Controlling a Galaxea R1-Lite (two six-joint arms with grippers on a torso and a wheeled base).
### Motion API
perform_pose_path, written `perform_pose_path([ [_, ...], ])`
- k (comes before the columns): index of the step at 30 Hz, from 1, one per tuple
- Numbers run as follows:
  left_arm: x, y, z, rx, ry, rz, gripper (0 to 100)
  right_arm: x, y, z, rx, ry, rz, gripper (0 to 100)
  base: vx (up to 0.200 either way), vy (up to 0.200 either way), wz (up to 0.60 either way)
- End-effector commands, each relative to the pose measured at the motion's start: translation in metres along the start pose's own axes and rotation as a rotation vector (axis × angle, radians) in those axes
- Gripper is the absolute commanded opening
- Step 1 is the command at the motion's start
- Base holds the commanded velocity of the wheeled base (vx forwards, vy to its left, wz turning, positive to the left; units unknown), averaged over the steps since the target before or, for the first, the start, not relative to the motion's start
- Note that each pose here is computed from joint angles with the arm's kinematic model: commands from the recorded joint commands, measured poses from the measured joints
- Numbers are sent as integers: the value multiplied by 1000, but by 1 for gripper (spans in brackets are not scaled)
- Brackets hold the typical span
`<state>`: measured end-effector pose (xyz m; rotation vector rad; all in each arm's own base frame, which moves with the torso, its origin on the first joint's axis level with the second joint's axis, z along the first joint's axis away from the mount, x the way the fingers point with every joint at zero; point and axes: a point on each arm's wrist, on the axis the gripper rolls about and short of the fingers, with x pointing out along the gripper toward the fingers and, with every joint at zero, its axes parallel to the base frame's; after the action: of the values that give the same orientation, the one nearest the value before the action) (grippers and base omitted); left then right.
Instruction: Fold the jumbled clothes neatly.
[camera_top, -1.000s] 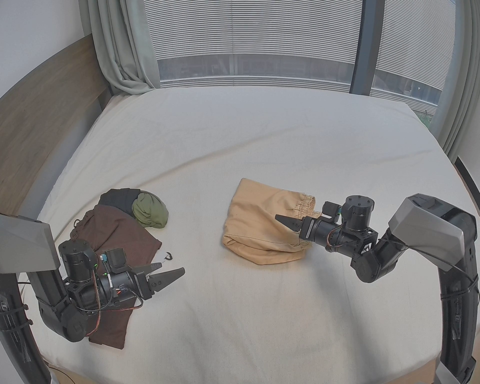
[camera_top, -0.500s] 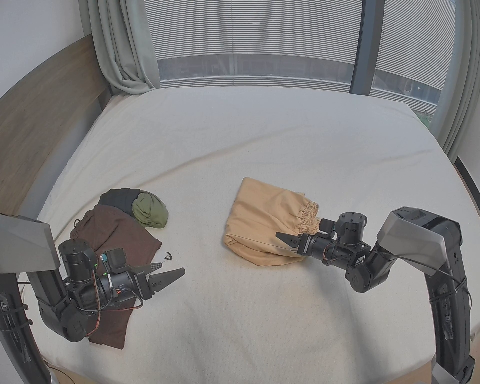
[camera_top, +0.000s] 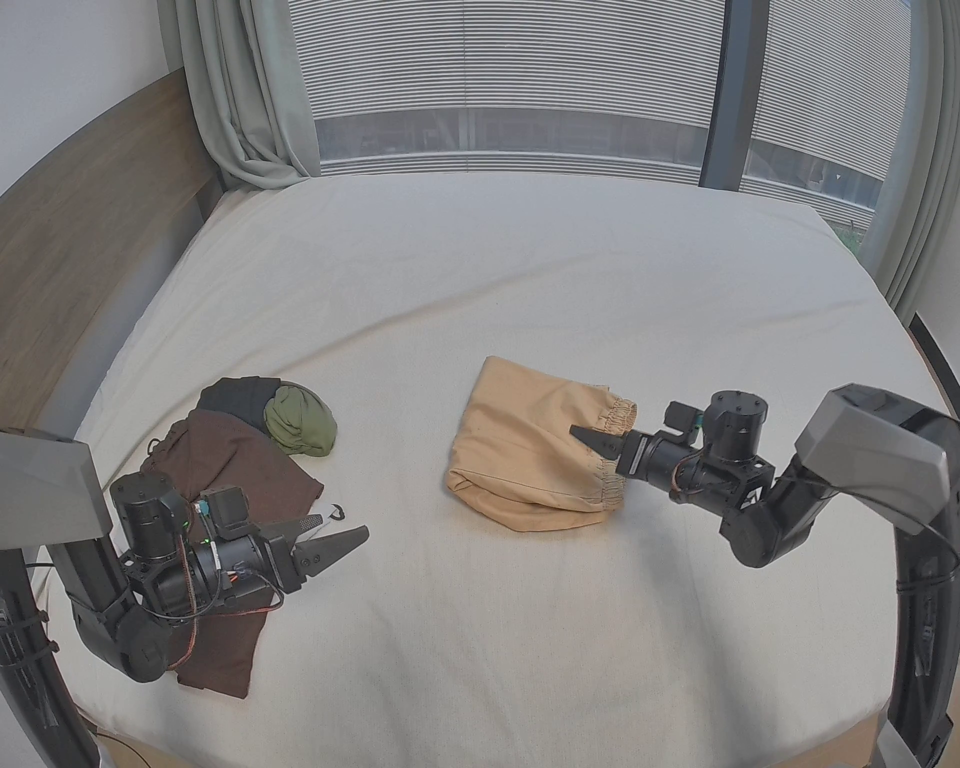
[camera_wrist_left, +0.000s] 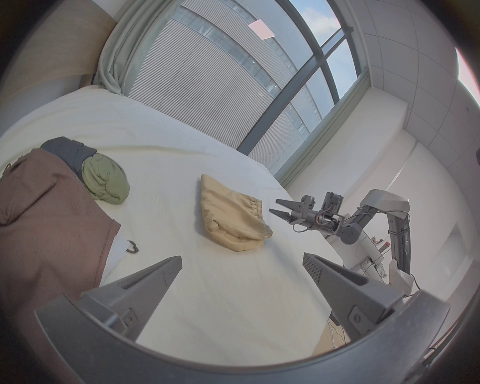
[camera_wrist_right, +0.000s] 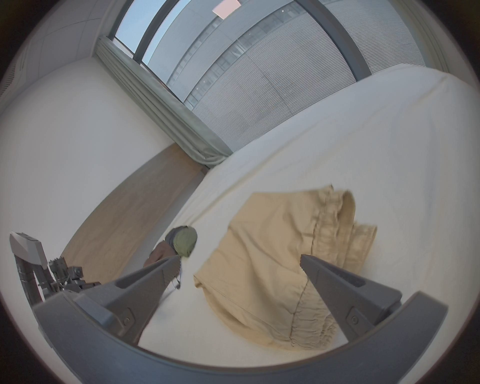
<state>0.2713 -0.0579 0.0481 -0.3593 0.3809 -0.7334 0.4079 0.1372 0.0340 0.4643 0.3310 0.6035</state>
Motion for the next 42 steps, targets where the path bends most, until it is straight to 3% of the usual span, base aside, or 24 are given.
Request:
perform_pose_path([
  [1, -2, -11, 12, 40, -42, -34, 100, -47, 22, 55, -46, -124, -1, 100, 0, 0, 0],
  [6, 1, -32, 18, 74, -53, -99, 100, -84, 15, 79, -151, -181, -69, 100, 0, 0, 0],
  [13, -10, -65, 25, 120, -78, -188, 100, -141, 4, 77, -281, -171, -194, 100, 0, 0, 0],
  [20, -43, -87, 31, 126, -125, -217, 100, -196, 3, 85, -319, -243, -270, 100, 0, 0, 0],
  [22, -45, -90, 32, 129, -131, -226, 100, -202, 4, 87, -327, -251, -268, 100, 0, 0, 0],
  [28, -69, -128, 32, 159, -176, -333, 100, -250, 30, 79, -349, -275, -253, 100, 0, 0, 0],
  [36, -106, -141, 22, 165, -254, -264, 100, -303, 72, 30, -348, -225, -150, 100, 0, 0, 0],
  [42, -135, -151, 23, 181, -315, -231, 100, -341, 109, 16, -411, -302, -79, 100, 0, 0, 0],
])
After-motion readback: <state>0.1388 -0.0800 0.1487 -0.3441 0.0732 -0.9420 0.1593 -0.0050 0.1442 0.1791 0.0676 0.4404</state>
